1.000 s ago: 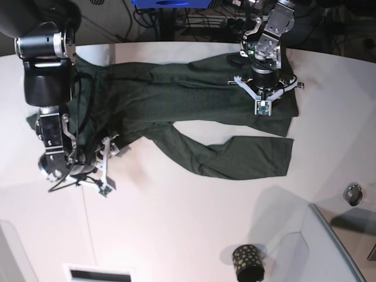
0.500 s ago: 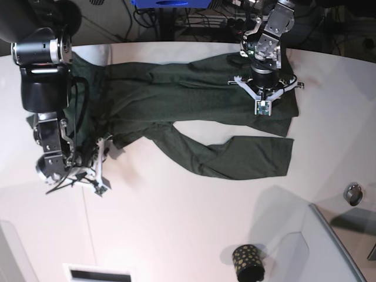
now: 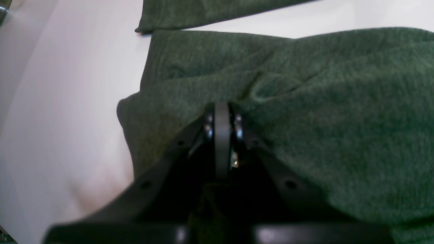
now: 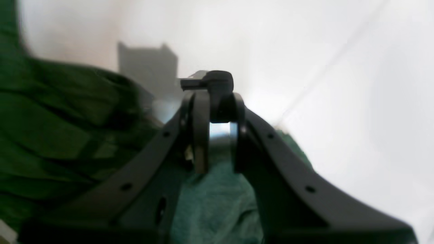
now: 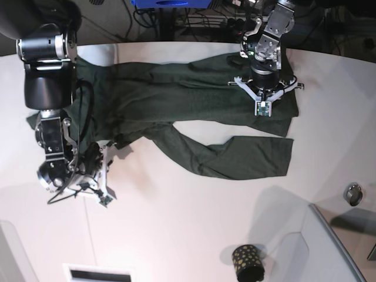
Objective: Layout the t-shirt on the table in an organized manner, then fold the t-shirt properly
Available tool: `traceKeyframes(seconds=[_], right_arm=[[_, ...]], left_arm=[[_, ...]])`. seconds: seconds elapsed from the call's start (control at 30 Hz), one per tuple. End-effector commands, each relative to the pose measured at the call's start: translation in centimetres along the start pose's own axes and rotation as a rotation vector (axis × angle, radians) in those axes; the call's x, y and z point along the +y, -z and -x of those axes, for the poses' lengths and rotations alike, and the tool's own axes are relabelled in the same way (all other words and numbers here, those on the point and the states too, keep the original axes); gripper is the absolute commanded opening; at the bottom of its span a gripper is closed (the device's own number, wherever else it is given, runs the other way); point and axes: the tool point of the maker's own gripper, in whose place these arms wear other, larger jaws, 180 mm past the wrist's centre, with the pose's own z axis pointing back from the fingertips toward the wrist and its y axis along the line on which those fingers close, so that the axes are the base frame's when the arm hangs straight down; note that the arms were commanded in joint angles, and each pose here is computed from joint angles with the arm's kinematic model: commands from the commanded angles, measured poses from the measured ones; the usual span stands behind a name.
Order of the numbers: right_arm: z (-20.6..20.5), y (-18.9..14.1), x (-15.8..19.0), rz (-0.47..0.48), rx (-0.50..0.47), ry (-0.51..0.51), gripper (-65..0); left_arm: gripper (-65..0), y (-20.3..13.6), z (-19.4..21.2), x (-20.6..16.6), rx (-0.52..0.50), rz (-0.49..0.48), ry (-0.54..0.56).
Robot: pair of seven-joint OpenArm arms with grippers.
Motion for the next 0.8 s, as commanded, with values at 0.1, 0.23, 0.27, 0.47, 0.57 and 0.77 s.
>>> traceKeyframes(seconds=[0.1, 0.23, 0.27, 0.47, 0.57, 0.77], right_arm=[[-3.0, -3.4, -1.9, 0.106, -0.046, -0.026, -60.8], [-4.3, -6.1, 0.2, 0.158, -0.042, -0.087, -60.8], [-4.4, -6.7, 0.9, 0.166, -0.041, -0.105, -60.8], [-5.4, -8.2, 5.6, 0.162, -0.019, -0.25, -60.8], [-5.3, -7.9, 8.2, 0.085, -0.008, -0.282, -60.8], [-6.1, -8.2, 12.2, -0.138, -0.084, -0.234, -60.8]], left_arm=[[-65.0, -0.2, 1.9, -0.4, 0.087, 0.026, -0.019], [-65.0, -0.2, 1.8, -0.4, 0.084, 0.025, -0.022], [-65.0, -0.2, 1.7, -0.4, 0.082, 0.026, -0.023], [-65.0, -0.2, 1.6, -0.4, 0.079, 0.026, -0.025], [-65.0, -0.2, 1.6, -0.4, 0.08, 0.026, -0.024], [-65.0, -0.2, 1.6, -0.4, 0.08, 0.026, -0.024]])
